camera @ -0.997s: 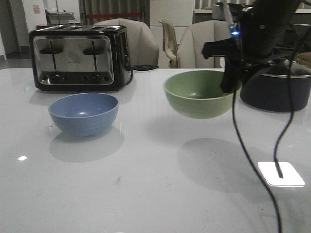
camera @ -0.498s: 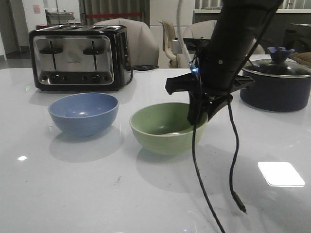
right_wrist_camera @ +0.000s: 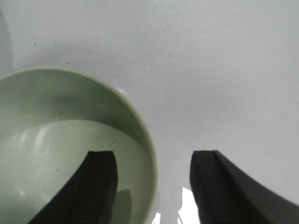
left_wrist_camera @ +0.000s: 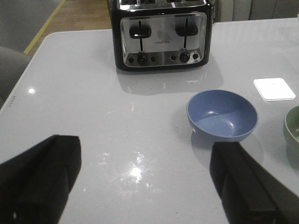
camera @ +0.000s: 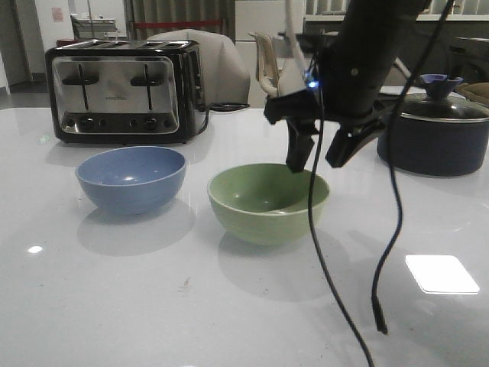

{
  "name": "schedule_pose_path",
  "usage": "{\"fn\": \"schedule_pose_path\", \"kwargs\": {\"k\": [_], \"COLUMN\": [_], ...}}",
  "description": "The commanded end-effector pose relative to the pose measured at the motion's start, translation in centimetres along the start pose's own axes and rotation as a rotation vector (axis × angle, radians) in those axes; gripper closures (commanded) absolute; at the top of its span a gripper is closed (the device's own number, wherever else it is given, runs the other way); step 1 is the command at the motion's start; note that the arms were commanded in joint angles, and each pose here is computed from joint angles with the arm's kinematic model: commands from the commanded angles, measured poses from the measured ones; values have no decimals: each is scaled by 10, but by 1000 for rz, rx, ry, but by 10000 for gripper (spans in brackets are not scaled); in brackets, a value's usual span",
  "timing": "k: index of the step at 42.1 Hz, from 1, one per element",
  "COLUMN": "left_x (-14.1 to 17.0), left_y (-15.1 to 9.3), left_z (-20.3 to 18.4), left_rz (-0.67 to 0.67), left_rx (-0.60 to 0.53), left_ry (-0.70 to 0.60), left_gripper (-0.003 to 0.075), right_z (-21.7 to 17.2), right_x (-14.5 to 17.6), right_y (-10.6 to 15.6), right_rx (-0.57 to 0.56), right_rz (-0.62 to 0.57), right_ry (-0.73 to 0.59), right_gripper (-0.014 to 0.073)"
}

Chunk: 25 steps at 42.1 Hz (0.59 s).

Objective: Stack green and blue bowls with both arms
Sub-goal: 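Open the right gripper, release the green bowl, and lift away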

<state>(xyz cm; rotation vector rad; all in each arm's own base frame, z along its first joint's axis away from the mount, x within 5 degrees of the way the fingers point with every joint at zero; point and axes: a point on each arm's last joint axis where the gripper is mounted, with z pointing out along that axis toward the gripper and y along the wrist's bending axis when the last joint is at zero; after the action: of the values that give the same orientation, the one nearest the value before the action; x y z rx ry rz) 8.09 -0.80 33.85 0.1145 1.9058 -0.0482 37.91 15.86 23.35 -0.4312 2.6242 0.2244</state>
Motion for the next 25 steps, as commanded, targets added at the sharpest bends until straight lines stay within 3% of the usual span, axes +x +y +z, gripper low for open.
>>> {"fn": "schedule_pose_path", "kwargs": {"k": [1,14,25], "left_x": [-16,-16,-16], "left_y": [0,0,0], "left_z": [-2,-2,-2], "left_rz": [-13,-13,-12], "left_rx": [-2,-2,6], "left_ry": [-98,-98,-96], "left_gripper": [104,104,104], "right_z": [-64,-155,-186], "right_x": [-13,49,127], "right_y": [3,5,-1], "right_rx": [10,60,58], "right_rz": [-41,-127,-128], "right_ry": [-163,-290,-348], "right_gripper": [123,123,123]}}
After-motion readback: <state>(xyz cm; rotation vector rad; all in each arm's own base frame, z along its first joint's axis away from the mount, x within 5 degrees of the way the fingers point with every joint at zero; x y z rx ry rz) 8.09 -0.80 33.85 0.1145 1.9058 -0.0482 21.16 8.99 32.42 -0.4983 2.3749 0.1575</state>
